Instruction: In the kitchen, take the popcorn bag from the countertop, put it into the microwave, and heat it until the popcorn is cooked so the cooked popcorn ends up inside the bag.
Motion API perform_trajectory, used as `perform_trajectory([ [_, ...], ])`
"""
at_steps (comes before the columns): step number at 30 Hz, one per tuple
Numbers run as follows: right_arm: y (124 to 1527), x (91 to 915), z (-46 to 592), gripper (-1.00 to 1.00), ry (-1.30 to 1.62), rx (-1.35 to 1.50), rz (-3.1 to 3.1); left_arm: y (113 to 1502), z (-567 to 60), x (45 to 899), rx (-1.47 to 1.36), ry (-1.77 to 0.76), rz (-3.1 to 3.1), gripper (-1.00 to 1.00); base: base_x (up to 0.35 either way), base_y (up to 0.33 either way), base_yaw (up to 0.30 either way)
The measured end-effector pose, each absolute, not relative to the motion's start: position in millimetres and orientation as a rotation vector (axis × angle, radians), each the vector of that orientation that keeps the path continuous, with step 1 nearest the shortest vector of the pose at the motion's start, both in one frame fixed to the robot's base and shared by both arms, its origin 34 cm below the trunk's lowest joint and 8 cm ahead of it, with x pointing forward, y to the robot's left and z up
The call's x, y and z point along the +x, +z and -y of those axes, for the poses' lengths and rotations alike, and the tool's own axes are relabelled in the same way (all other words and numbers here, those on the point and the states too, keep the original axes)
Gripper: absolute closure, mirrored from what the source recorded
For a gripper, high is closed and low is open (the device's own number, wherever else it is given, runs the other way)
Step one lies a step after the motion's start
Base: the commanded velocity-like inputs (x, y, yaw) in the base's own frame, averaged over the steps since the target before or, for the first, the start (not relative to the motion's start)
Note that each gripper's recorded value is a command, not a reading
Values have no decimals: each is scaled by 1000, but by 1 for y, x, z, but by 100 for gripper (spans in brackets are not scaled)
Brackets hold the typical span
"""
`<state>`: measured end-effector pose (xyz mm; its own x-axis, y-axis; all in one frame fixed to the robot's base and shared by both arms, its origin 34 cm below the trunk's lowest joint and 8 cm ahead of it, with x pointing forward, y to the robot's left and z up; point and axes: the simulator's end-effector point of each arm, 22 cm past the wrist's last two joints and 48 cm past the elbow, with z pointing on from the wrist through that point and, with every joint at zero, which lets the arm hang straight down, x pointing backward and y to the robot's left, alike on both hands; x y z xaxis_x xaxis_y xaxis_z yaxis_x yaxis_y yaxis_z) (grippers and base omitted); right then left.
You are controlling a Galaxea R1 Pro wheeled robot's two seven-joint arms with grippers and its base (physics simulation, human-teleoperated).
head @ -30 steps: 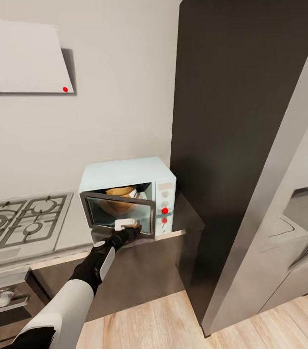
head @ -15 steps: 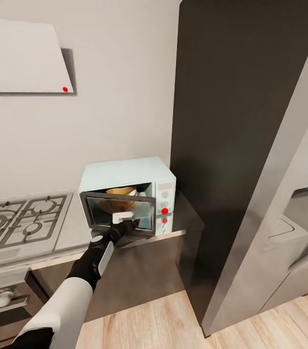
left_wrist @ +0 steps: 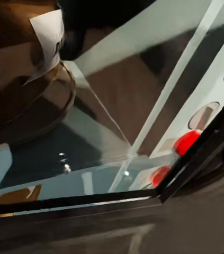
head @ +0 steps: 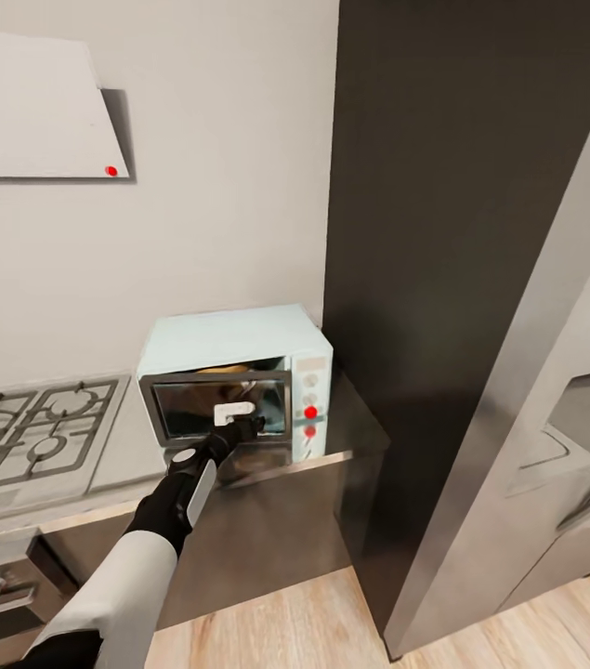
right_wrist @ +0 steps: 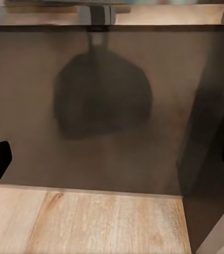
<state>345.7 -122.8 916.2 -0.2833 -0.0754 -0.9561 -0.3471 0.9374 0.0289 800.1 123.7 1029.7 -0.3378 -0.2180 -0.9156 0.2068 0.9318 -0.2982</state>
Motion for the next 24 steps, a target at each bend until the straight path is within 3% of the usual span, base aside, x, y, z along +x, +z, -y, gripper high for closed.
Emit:
perform_trajectory([
  [24, 916, 346, 122, -100, 275, -315, -1850, 1026, -123, 798, -8, -436, -1870, -100, 41, -6, 0],
])
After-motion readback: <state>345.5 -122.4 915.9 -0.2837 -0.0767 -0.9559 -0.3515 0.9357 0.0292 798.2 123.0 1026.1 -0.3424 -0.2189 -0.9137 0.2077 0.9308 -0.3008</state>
